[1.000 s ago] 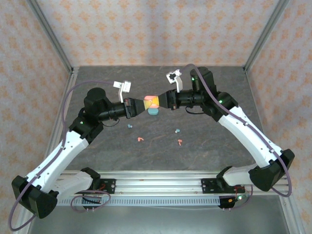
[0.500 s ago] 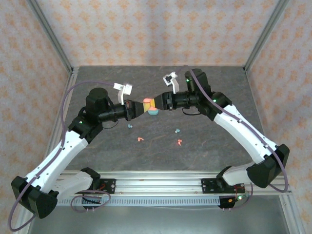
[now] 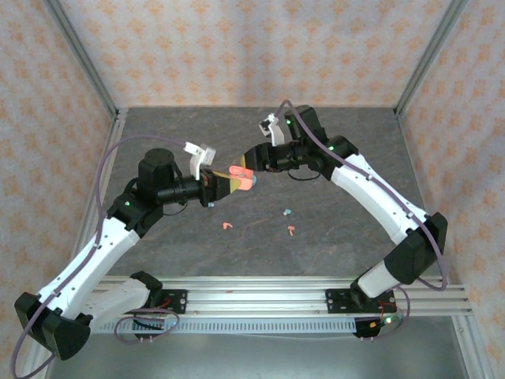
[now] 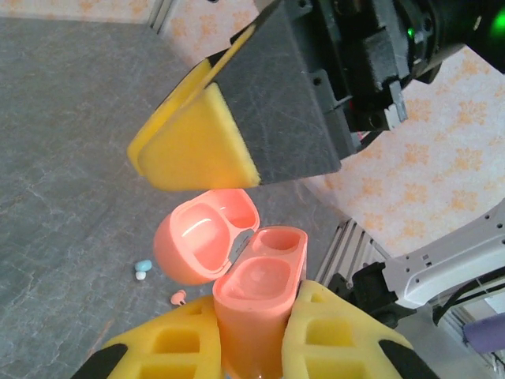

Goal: Insert the wireless bluetooth earbuds into the charging case

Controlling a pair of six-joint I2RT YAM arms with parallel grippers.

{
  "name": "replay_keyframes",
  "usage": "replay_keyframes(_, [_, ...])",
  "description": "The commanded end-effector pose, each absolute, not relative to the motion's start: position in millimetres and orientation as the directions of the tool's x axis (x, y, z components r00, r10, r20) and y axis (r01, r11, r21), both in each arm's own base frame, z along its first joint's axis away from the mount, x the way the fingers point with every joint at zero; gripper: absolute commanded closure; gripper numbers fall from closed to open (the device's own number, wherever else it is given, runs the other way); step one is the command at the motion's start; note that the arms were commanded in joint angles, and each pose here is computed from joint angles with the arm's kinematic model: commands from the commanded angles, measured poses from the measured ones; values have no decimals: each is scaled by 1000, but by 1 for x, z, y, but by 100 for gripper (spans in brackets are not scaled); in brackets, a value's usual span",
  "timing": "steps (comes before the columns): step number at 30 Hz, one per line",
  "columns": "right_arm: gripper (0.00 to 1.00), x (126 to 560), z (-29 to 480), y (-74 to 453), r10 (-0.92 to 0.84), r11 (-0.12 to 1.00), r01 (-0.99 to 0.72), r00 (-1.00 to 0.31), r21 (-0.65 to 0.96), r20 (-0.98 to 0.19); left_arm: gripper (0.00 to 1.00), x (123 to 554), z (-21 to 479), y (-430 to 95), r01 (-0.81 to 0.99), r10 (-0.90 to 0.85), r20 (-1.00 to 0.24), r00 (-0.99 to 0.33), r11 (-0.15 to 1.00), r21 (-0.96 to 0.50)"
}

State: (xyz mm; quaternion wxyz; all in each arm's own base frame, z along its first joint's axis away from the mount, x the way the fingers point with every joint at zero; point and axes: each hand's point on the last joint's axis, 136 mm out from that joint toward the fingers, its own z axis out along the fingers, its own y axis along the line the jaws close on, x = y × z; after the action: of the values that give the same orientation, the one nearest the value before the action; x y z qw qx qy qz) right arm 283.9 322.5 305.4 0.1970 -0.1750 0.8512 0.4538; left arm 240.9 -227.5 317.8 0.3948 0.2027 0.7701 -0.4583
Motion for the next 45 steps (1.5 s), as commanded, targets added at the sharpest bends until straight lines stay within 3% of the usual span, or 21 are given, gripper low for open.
replay_keyframes(1, [54, 280, 322, 320, -95, 513, -461, -869, 724, -486, 100, 245, 325, -222, 719, -53, -862, -503, 528, -452])
replay_keyframes(9, [50, 282, 331, 307, 18, 548, -375, -888, 748, -459, 100, 258, 297, -189, 621, -41, -901, -431, 712, -329])
replay_keyframes(17, [51, 286, 277, 286, 77, 688, -216, -928, 693, -366, 100, 250, 284, -160, 538, -51, -919, -391, 798, -273])
replay_keyframes(23, [52, 282, 230, 288, -49, 786, -243, -941, 568, -335, 100, 231, 281, -144, 510, -45, -922, -385, 822, -253])
replay_keyframes(28, [52, 272, 186, 313, -259, 836, -357, -926, 417, -274, 100, 211, 283, -125, 474, -51, -927, -371, 848, -236])
replay_keyframes(33, [54, 267, 138, 338, -403, 843, -424, -906, 331, -132, 100, 193, 286, -110, 446, -70, -935, -349, 865, -231])
replay_keyframes(45, [54, 266, 87, 380, -664, 745, -664, -747, 65, -33, 100, 166, 281, -85, 382, -122, -929, -349, 887, -260])
